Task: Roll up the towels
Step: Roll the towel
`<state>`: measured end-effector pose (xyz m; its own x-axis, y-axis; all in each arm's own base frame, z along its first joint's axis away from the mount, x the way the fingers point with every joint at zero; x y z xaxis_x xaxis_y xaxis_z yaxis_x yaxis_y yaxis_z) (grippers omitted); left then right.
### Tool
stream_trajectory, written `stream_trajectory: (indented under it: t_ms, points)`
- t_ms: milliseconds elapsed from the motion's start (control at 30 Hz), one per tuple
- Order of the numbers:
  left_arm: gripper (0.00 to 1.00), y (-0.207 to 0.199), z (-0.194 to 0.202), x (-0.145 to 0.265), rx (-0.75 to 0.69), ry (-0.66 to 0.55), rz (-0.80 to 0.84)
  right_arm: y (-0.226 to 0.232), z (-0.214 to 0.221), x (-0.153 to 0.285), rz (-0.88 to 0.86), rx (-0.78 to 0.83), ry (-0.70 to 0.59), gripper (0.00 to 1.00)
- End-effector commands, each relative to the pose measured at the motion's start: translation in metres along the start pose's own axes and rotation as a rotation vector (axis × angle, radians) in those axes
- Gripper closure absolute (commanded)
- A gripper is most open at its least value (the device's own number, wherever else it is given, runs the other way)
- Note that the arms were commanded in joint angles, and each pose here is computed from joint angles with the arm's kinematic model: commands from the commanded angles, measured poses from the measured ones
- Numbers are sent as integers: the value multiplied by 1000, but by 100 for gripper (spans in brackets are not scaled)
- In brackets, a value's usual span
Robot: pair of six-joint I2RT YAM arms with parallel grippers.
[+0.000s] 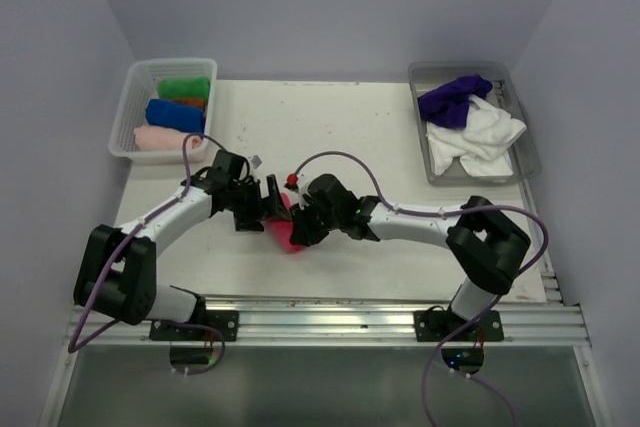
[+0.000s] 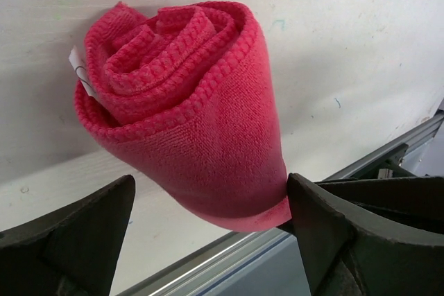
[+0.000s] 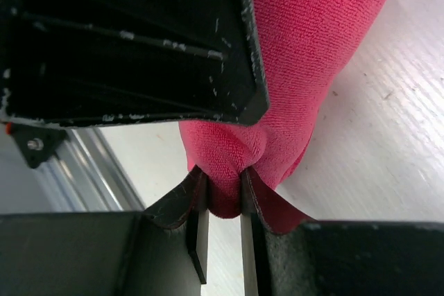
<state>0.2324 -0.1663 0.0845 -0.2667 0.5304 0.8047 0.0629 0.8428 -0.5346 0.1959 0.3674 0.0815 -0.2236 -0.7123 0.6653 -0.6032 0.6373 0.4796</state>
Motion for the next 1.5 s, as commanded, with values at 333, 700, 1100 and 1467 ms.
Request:
stream_trajectory:
  t_ms: [333,700,1100,1467]
  points:
    - [56,-2,-5,-15,4,7,52,13,-20,20,-130,-131,-55,77]
    - [67,1,-6,-7,3,3,-3,32,-48,63,291,160,-207,32]
    - [66,0,-9,-3,4,-2,-17,62,-29,25,569,498,-152,23]
    - [66,0,-10,-3,4,-4,-14,49,1,-14,578,541,-23,24]
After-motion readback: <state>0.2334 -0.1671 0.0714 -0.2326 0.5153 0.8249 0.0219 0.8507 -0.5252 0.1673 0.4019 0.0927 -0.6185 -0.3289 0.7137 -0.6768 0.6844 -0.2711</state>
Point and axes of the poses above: each gripper's point midway between its finger pads, its own x axis back along the fingers, its own y axis along the line the jaws close on, z = x × y, the point moved 2 cm from there along x, back along the fingers, and after that the axes turned 8 degrees about -x, right-handed, at the moved point
